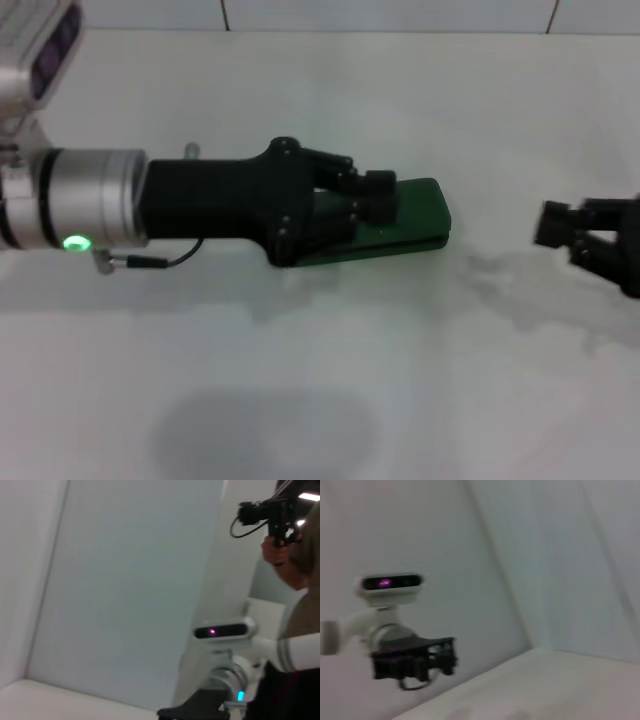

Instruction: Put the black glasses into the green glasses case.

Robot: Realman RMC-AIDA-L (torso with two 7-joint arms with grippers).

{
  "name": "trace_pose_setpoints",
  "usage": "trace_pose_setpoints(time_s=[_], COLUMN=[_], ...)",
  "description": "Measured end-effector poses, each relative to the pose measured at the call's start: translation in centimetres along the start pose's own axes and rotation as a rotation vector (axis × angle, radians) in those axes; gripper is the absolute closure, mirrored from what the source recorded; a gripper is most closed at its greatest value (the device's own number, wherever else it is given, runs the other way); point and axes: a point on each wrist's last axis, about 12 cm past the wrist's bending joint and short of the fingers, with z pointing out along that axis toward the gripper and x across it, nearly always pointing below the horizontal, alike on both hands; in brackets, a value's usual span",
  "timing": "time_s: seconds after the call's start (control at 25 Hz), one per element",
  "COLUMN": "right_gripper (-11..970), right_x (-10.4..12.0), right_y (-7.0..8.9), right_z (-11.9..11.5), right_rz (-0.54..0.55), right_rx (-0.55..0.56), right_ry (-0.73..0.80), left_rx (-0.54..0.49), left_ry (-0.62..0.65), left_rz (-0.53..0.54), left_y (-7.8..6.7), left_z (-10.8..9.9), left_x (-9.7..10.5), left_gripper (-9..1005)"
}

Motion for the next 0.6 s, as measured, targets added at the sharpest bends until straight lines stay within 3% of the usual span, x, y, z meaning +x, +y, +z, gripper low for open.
trace_pose_setpoints(time_s=[0.12,0.28,0.6], right_gripper=[801,678,353], right_x=[-1.1,-2.5,-3.6], right_y=[0.7,1.8,2.7], right_z=[2.4,5.6,7.6], right_rz=[-0.045,-0.092,-0.118], right_rx=[-0.128,-0.292,-0.384], right_ry=[0.021,0.046,0.022], left_rx=[0.042,0.041,-0.038], left_ry=[-0.067,-0.075,-0.043], left_rz=[0.055,0.110,0.086], left_y=[-1.0,-1.7,-1.7], left_z=[-1.1,-2.0,-5.8], left_x=[1.1,2.0,2.8], left_gripper=[713,660,452])
